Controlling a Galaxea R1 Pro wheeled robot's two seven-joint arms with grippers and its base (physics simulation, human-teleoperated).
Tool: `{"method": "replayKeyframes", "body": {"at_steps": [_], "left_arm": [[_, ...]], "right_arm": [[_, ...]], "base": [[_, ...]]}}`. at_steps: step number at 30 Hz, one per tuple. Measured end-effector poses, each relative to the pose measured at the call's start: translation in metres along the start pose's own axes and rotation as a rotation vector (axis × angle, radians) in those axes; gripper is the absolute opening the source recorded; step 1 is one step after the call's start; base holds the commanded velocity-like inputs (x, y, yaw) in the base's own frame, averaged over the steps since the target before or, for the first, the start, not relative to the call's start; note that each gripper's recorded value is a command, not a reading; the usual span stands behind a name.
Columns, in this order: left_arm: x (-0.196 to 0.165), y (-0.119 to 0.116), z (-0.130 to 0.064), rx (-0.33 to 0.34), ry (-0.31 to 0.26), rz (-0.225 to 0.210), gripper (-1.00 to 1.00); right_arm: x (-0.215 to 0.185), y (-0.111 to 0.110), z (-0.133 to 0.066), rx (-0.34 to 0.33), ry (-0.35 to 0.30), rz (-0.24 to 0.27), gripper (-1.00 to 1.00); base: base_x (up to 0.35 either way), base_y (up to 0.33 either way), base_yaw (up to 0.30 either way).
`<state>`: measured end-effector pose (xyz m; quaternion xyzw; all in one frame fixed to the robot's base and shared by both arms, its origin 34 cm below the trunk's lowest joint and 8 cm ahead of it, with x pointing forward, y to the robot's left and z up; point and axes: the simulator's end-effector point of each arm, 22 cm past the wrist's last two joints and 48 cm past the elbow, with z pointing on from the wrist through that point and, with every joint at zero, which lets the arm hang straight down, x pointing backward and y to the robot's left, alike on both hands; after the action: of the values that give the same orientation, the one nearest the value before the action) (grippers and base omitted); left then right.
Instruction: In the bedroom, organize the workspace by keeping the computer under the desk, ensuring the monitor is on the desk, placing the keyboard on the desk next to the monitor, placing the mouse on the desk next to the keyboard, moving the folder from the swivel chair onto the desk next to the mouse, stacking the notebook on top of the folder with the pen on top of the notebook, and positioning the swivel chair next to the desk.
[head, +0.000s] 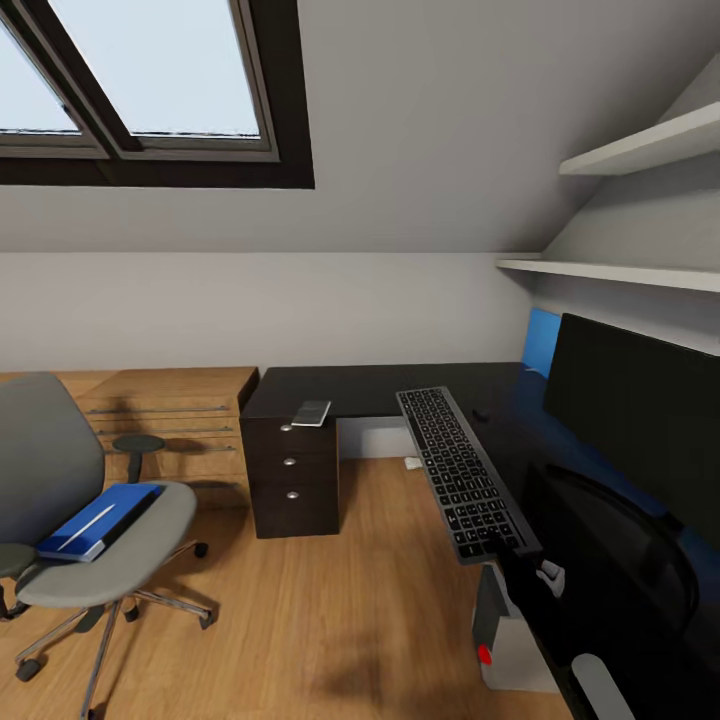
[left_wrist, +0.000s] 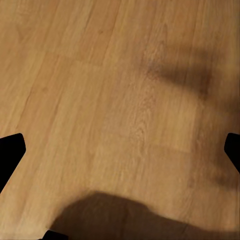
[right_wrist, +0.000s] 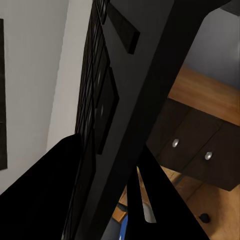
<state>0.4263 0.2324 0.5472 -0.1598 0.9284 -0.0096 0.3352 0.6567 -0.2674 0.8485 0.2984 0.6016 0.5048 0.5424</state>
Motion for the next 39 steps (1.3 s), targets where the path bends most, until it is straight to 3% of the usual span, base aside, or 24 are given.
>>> {"method": "replayKeyframes", "body": {"at_steps": [9,14,19,23,32,39], "left_arm": [[0.0,0.0,0.0,0.0,0.001,0.0,1.0],[0.0,-0.001,0.0,0.001,0.001,-0.001,1.0],[0.001,-0.001,0.0,0.0,0.001,-0.001,1.0],[0.0,-0.001,0.0,0.0,0.0,-0.001,1.0],[0.001,-0.001,0.0,0.0,0.001,-0.001,1.0],[0.001,-0.001,0.0,0.0,0.001,-0.001,1.0]], "right_arm": [[-0.001,-0.001,0.0,0.006,-0.001,0.003,-1.0],[-0.009,-0.019,-0.002,0.091,-0.004,-0.006,-1.0],[-0.015,-0.02,-0.002,0.124,0.029,-0.006,-1.0],[-0.023,-0.019,-0.003,0.166,0.063,0.014,-1.0],[-0.056,-0.027,-0.019,0.201,0.023,0.079,-1.0],[-0.062,-0.028,-0.022,0.202,0.011,0.088,-1.0]], "base": [[0.0,-0.005,0.0],[0.0,0.0,0.0],[0.0,0.0,0.0],[0.0,0.0,0.0],[0.0,0.0,0.0],[0.0,0.0,0.0]]}}
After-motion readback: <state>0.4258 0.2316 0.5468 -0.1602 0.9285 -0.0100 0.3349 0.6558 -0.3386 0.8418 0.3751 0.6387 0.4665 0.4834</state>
